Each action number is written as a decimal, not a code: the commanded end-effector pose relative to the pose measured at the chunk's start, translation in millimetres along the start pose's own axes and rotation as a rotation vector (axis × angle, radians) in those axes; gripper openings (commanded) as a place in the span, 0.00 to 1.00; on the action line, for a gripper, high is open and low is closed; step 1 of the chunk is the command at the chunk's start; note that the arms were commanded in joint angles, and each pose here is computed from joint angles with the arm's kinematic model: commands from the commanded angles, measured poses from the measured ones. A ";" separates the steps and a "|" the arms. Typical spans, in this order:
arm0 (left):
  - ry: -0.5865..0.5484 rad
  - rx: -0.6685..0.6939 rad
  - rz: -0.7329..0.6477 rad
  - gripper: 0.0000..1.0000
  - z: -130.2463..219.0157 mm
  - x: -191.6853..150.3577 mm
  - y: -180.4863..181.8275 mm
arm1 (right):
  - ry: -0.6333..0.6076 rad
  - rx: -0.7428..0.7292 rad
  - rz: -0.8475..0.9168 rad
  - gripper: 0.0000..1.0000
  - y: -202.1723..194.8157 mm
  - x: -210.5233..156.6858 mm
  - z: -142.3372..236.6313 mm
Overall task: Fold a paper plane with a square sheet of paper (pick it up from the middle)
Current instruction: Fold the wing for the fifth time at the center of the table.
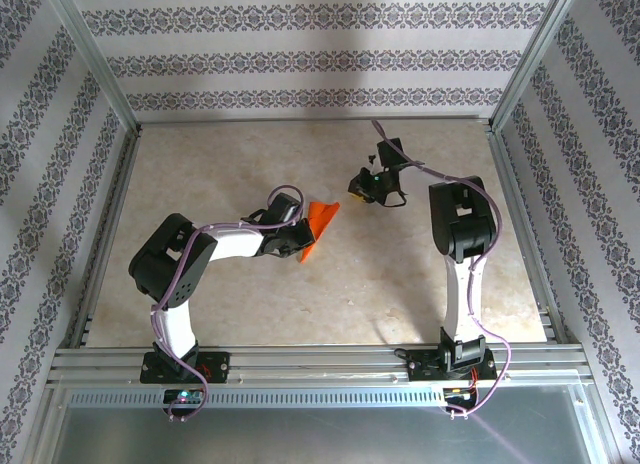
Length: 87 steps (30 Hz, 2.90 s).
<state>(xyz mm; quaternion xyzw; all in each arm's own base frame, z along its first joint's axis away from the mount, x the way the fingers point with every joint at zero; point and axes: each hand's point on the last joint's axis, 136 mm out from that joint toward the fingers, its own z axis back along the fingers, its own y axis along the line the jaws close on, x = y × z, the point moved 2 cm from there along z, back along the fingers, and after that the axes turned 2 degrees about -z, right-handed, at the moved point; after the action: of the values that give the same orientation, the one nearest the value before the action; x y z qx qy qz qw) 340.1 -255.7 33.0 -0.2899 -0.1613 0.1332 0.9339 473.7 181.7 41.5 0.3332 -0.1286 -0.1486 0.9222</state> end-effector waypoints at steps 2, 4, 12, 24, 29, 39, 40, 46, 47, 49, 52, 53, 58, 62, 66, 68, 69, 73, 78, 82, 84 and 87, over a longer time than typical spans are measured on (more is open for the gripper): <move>0.187 0.206 -0.028 0.00 2.1 -39.5 62.6 | -0.017 0.056 0.106 0.18 35.2 -20.5 25.5; 0.206 0.182 -0.073 0.00 4.4 -38.0 58.9 | 0.023 0.068 0.124 0.18 38.0 -43.1 22.9; 0.249 0.160 -0.146 0.00 5.2 -36.4 55.5 | 0.167 0.124 0.185 0.16 64.0 -111.8 -1.1; 0.212 0.137 -0.169 0.00 15.2 -22.9 40.1 | 0.196 -0.026 0.129 0.11 26.5 -118.1 -30.9; 0.163 0.022 -0.184 0.00 24.3 -3.4 0.2 | 0.209 -0.072 0.088 0.11 13.6 -123.2 -33.9; 0.118 -0.143 -0.105 0.04 8.3 12.3 -36.2 | 0.212 -0.104 0.051 0.10 5.9 -125.3 -35.6; 0.126 -0.136 -0.105 0.04 5.0 11.3 -35.2 | 0.213 -0.106 0.049 0.11 5.3 -125.4 -35.7; 0.169 -0.040 -0.090 0.04 -7.4 2.1 -12.7 | 0.216 -0.116 0.044 0.10 3.5 -126.4 -35.4; 0.177 -0.025 -0.089 0.04 -7.7 -0.3 -9.0 | 0.218 -0.118 0.044 0.10 3.0 -126.9 -35.3; 0.190 0.013 -0.078 0.04 -8.3 -5.8 2.5 | 0.219 -0.123 0.042 0.11 1.8 -127.3 -35.3; 0.212 0.041 -0.074 0.04 -6.0 -17.4 16.0 | 0.220 -0.132 0.039 0.11 -0.5 -127.7 -34.7; 0.220 0.045 -0.074 0.04 -4.4 -22.0 20.4 | 0.218 -0.134 0.038 0.10 -1.1 -127.2 -34.0; 0.275 0.051 -0.103 0.04 8.1 -44.2 36.2 | 0.221 -0.144 0.035 0.10 -2.9 -127.2 -33.6; 0.305 0.055 -0.113 0.04 18.7 -60.7 48.8 | 0.222 -0.148 0.033 0.10 -4.3 -126.8 -34.2; 0.311 0.104 -0.104 0.04 29.6 -71.8 67.4 | 0.226 -0.154 0.033 0.10 -6.1 -127.8 -34.5; 0.302 0.106 -0.093 0.04 35.1 -74.3 73.9 | 0.227 -0.155 0.033 0.10 -6.6 -127.8 -34.3; 0.293 0.096 -0.088 0.04 38.5 -73.6 73.7 | 0.228 -0.154 0.033 0.10 -6.6 -127.8 -34.1; 0.216 -0.005 -0.115 0.04 55.0 -53.1 41.8 | 0.230 -0.153 0.038 0.11 -6.1 -127.9 -33.5; 0.077 -0.089 -0.131 0.04 63.9 -9.7 -4.4 | 0.229 -0.154 0.040 0.11 -6.1 -127.5 -33.7; 0.068 -0.053 -0.128 0.03 42.0 10.6 -12.1 | 0.230 -0.155 0.039 0.11 -5.9 -127.3 -33.9; 0.081 -0.053 -0.114 0.03 27.8 14.8 -13.7 | 0.232 -0.155 0.039 0.11 -6.0 -127.6 -34.0; 0.113 -0.055 -0.104 0.03 13.7 13.7 -11.8 | 0.235 -0.154 0.037 0.11 -5.7 -127.6 -34.4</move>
<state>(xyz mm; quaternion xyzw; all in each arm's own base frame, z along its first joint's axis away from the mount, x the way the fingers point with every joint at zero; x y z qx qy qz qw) 348.6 -257.8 72.5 -0.3256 -0.1523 0.0454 0.9320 376.9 267.1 29.9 0.3407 -0.0438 -0.0730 0.9363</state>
